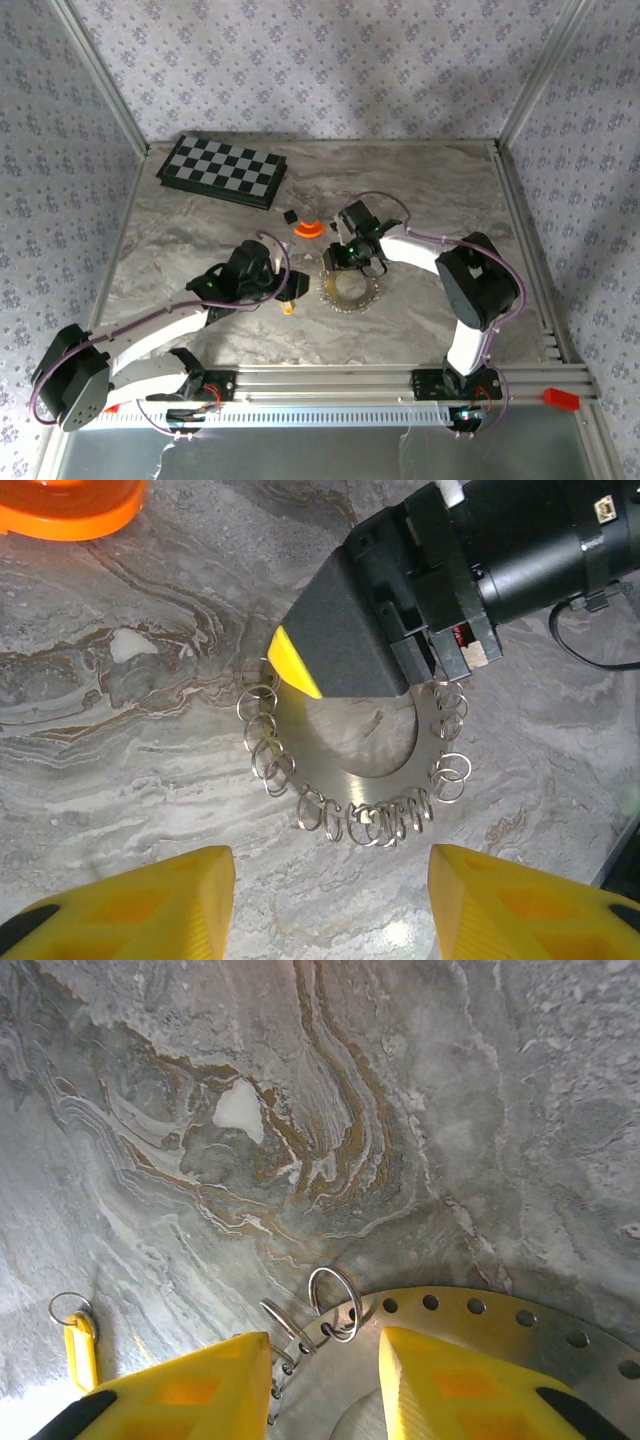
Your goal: Put the keys on the keyring
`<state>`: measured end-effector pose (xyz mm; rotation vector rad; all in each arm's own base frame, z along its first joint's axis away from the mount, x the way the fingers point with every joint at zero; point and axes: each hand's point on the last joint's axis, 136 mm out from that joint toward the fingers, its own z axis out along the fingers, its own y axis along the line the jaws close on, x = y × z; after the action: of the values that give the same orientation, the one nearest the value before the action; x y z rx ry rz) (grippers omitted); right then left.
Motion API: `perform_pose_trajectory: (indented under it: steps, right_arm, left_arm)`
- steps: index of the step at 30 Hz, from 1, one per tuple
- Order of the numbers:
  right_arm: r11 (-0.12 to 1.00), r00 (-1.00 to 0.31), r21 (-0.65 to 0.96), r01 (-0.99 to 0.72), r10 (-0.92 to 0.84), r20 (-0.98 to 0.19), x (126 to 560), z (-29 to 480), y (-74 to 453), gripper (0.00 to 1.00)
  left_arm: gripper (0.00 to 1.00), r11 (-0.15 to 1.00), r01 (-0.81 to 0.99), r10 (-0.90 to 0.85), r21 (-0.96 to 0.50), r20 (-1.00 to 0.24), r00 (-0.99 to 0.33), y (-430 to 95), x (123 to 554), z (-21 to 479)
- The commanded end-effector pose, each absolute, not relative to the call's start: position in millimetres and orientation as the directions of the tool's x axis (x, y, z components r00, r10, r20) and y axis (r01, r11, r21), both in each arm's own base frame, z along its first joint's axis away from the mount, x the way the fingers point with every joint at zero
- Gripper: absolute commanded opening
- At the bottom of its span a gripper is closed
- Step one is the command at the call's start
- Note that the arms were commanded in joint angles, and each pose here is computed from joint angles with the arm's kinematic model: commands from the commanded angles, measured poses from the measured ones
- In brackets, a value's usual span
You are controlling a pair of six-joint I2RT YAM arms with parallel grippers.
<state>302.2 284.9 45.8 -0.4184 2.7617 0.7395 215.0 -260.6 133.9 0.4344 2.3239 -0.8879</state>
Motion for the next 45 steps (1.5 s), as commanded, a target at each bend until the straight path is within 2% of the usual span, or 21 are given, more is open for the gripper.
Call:
perform_pose_trajectory:
  steps: [1, 45]
  right_arm:
    - [0.820, -0.927, 0.459, -0.343, -0.215, -0.307, 307, 44, 289, 0.34]
    - [0.799, -0.930, 0.488, -0.350, -0.233, -0.285, 304, 31, 297, 0.15]
  left_arm:
    - [0.53, 0.685, 0.514, 0.061, -0.516, -0.662, -0.747, -266, 215, 146]
    - [0.53, 0.682, 0.498, 0.037, -0.536, -0.655, -0.755, -262, 212, 142]
